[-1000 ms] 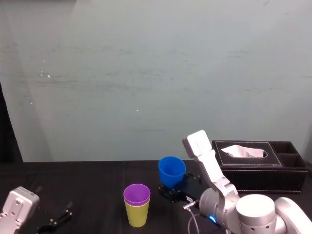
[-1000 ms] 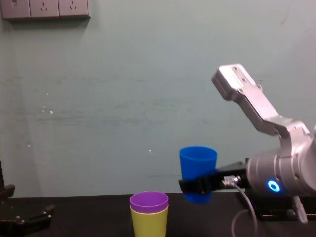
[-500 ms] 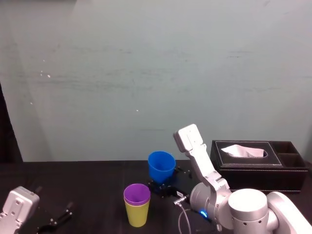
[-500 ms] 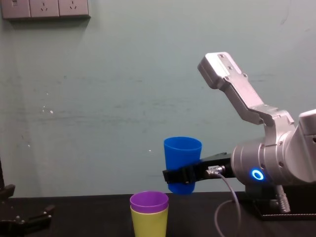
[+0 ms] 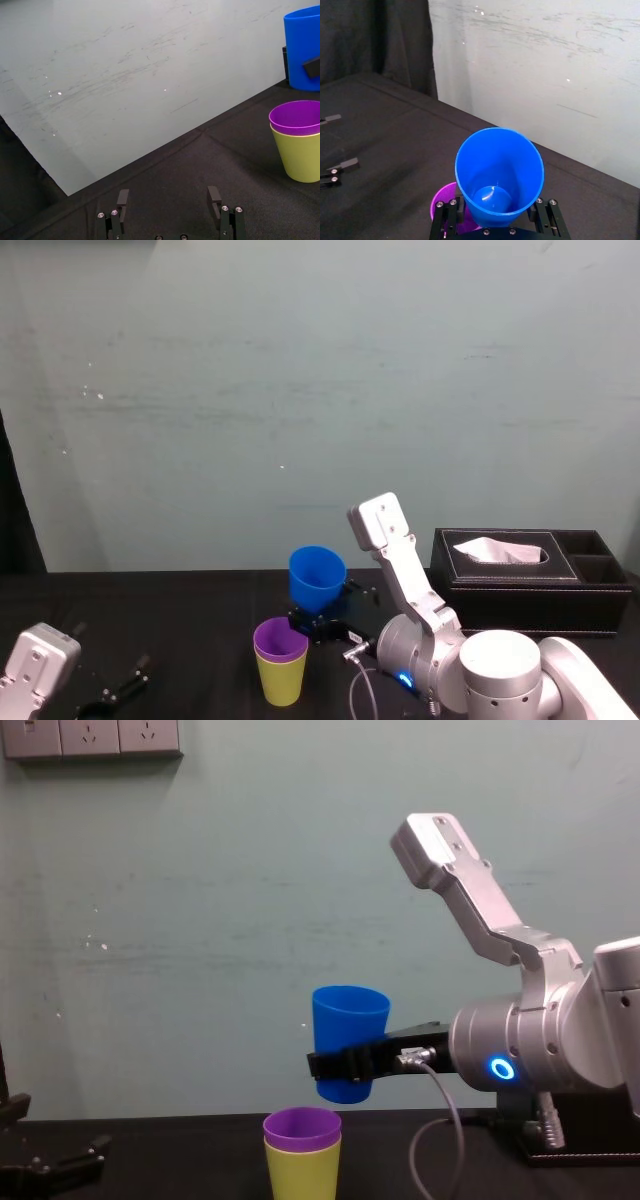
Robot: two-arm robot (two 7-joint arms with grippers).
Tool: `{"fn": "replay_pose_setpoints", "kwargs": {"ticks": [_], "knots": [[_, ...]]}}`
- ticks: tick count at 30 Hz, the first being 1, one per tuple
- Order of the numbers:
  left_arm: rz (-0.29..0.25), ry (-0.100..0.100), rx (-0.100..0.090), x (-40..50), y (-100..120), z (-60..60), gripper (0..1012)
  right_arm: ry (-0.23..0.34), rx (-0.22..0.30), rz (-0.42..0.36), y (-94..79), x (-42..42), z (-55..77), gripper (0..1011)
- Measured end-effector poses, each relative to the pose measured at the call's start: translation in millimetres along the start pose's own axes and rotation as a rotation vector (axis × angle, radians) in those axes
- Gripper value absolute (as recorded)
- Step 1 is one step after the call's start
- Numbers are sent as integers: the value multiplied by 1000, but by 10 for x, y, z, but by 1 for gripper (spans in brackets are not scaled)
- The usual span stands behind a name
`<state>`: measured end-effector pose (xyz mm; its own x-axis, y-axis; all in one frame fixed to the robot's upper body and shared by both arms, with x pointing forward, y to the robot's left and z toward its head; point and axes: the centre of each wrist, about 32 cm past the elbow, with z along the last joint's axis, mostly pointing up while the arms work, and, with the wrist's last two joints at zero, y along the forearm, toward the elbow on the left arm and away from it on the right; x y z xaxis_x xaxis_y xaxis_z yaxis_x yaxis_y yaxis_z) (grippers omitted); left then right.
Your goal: Stack the three plastic cups sequentially using one hand.
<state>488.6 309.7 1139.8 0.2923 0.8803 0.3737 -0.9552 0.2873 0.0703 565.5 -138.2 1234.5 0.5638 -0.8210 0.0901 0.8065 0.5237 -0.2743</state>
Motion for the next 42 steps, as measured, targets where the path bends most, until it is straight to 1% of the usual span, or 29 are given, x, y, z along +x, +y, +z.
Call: {"fn": "replay_pose_setpoints", "kwargs": {"ticks": [9,12,19,28,42], "knots": [[0,0,0,0,0,0,1000,-2,-6,39,43,-84,34,689],[0,0,0,0,0,0,1000,-8,-9,53,62,-125,42,689],[0,0,0,0,0,0,1000,-16,-15,64,85,-161,39,689],[0,0,0,0,0,0,1000,-30,-25,66,111,-158,29,689],[0,0,0,0,0,0,1000,-33,-54,69,173,-148,21,689]]}}
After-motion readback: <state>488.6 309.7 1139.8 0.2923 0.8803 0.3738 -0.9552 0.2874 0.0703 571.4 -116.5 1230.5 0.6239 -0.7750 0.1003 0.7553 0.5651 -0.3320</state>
